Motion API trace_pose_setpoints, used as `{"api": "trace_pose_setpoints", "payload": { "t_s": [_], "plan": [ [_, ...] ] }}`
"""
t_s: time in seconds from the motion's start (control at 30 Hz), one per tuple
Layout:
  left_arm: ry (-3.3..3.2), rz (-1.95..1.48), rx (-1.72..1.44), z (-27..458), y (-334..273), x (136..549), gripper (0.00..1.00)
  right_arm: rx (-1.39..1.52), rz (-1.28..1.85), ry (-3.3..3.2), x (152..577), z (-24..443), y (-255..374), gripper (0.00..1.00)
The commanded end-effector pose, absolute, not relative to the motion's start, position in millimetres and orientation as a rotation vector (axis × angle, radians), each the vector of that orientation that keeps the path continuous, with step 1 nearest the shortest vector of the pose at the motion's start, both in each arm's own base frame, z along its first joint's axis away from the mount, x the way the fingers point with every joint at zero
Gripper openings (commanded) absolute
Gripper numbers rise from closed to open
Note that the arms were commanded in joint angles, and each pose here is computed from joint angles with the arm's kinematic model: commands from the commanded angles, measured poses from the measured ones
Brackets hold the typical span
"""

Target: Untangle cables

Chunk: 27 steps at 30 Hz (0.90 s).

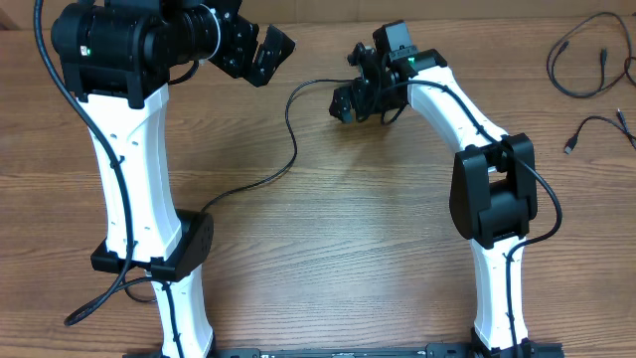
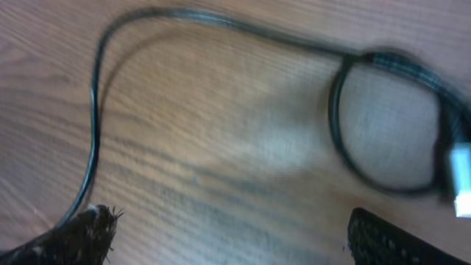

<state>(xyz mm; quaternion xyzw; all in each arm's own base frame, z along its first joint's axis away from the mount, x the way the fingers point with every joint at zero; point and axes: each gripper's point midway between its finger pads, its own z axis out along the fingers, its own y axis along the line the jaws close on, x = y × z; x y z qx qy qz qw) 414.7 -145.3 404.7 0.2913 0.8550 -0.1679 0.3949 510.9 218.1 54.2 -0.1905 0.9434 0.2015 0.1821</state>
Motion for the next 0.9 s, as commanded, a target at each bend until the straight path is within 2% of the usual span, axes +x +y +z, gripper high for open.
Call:
{"api": "trace_pose_setpoints", "payload": {
  "t_s": [0.0,0.33,0.47,0.63,0.7,0.77,0.87],
  "plan": [
    [2.17,-0.44,0.772,399.3,-150.0,415.6,1.0,-0.636,0.541,2.57,524.4,65.6,220.4,1.0],
    [2.17,-0.44,0.772,399.3,-149.9,415.6,1.0,-0.745,0.493,2.648,518.2,-3.2,217.6,1.0],
    [2.17,-0.44,0.772,399.3,-149.9,415.6,1.0,-0.782,0.454,2.655,517.6,-14.3,213.4,1.0],
    [2.17,-0.44,0.772,399.3,-150.0,415.6,1.0,-0.79,0.41,2.642,522.7,-11.9,210.4,1.0],
    [2.17,-0.44,0.772,399.3,-149.9,415.6,1.0,-0.794,0.412,2.641,520.6,-5.1,211.8,0.91],
    [2.17,-0.438,0.772,399.3,-149.8,415.7,1.0,-0.82,0.406,2.598,521.3,16.9,216.5,0.89],
    [2.178,-0.409,0.762,398.1,-146.1,417.7,1.0,-0.835,0.395,2.501,528.8,57.5,223.4,0.92]
  ]
}}
